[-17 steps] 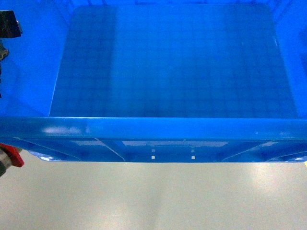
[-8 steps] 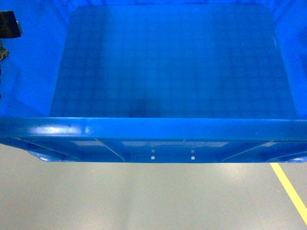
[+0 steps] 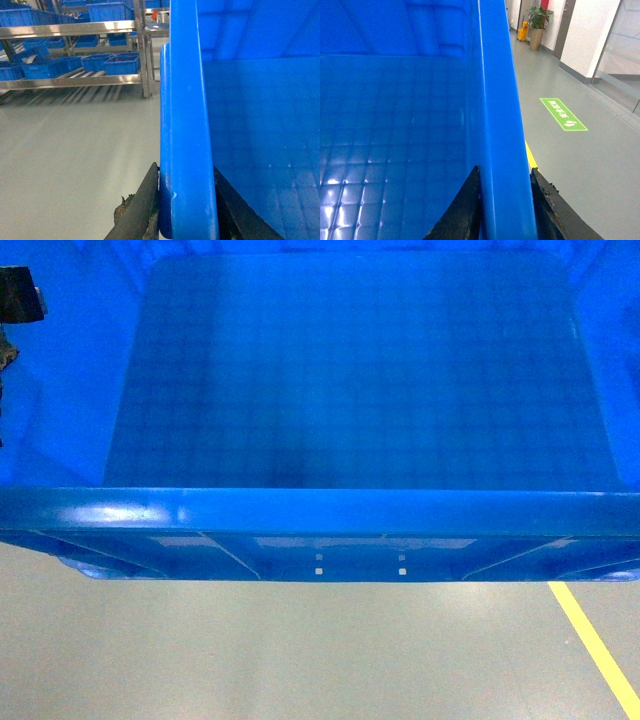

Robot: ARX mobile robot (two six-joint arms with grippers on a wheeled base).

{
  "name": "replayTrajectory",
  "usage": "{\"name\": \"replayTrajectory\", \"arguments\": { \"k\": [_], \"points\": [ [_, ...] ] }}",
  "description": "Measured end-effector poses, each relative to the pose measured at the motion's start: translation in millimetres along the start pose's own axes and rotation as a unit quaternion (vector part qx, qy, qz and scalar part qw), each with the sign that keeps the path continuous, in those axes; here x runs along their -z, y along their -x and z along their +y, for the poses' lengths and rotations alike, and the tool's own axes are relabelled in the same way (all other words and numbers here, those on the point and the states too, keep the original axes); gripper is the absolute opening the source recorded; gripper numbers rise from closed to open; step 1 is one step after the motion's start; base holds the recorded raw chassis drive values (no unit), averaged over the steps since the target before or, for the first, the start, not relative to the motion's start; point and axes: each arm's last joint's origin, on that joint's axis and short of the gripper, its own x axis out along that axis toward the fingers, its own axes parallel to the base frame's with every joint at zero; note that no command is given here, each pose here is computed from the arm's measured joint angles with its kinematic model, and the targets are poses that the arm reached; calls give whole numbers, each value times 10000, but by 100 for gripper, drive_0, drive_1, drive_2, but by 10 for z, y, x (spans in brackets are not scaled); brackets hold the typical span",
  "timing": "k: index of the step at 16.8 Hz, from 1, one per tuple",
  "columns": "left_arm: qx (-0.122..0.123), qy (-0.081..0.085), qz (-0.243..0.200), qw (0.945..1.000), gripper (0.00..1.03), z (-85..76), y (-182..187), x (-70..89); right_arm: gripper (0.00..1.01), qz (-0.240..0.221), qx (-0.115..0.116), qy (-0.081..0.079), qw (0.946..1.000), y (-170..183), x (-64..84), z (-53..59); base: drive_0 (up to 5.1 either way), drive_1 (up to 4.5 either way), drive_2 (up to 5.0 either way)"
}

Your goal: Place box next to blue box on left shelf

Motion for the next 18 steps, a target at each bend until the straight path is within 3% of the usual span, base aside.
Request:
{"name": "replayTrajectory", "arguments": {
  "k": [18],
  "points": [
    [3,-22,-9,10000,18,0,0,-2,21,-7,0,1,10000,-2,2,1,10,438,-417]
  ]
}}
